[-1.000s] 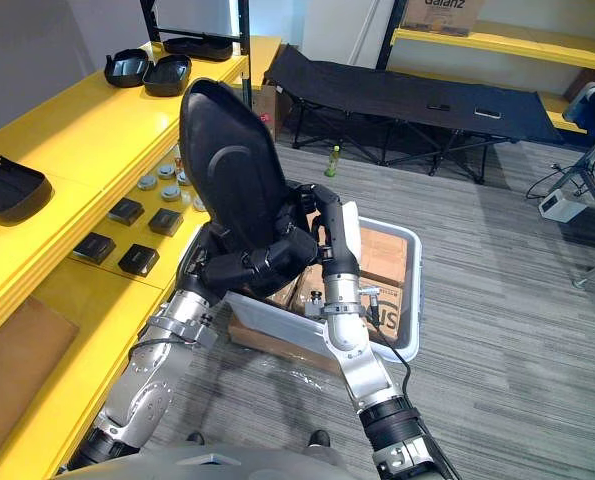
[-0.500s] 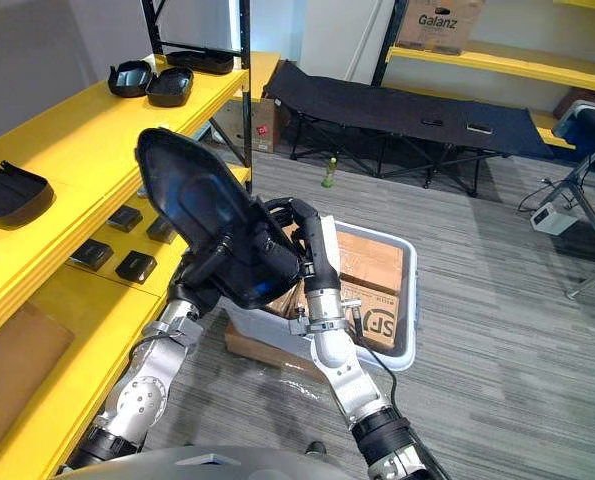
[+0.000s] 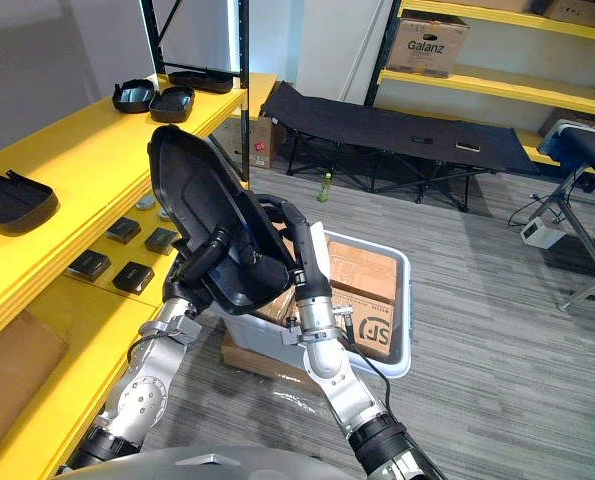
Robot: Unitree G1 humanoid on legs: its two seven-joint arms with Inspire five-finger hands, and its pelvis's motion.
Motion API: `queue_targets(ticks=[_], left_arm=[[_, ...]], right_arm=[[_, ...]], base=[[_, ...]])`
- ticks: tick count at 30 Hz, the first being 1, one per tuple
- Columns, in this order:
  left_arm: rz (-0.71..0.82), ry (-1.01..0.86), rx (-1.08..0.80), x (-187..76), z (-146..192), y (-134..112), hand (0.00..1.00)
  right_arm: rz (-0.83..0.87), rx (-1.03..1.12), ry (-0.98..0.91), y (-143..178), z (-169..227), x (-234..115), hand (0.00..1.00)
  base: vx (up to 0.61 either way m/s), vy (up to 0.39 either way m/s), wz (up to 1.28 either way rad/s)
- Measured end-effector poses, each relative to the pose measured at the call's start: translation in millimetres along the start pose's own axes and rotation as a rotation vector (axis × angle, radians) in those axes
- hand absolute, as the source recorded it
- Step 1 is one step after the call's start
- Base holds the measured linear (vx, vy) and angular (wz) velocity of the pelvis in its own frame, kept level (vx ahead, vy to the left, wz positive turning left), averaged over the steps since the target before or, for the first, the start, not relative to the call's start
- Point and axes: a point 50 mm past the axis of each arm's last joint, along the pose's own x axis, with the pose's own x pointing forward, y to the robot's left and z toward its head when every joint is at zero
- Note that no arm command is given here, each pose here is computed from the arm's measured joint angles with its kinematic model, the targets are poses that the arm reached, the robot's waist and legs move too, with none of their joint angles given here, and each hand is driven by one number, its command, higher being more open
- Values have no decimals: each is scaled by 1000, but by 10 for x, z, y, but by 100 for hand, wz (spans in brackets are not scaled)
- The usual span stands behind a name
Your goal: Walk over and take three plastic housings, then place them on the shelf
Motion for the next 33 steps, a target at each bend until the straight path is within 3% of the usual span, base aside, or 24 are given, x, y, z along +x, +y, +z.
queue_targets(ticks=[5, 9, 16, 19, 21, 24, 28, 33], left_arm=[[-46, -182, 166, -8, 313, -183, 0], [47, -380, 347, -41, 573, -204, 0], [168, -436, 570, -124, 539, -149, 0], [263, -447, 619, -188, 552, -28, 0], [446, -501, 619, -242, 692, 198, 0], [636, -578, 611, -352, 886, 433, 0], [698, -578, 623, -452, 902, 534, 0], [673, -498, 677, -551, 755, 559, 0]], right_arm=[[-60, 244, -13, -4, 186, 53, 100], [-223, 470, 16, -199, 165, 64, 100], [-268, 482, 157, -255, -29, -129, 100], [-309, 511, 256, -310, -166, -240, 100], [-491, 532, 339, -594, -366, -383, 100], [-626, 518, 432, -887, -560, -650, 100], [-516, 546, 450, -820, -575, -679, 100], [-140, 643, 431, -274, -468, -425, 100]], base=[[0, 0, 0], [0, 0, 0], [-1, 6, -6], [8, 18, -14], [20, 20, -18], [37, 18, -10], [43, 16, -3], [-34, 4, 35]])
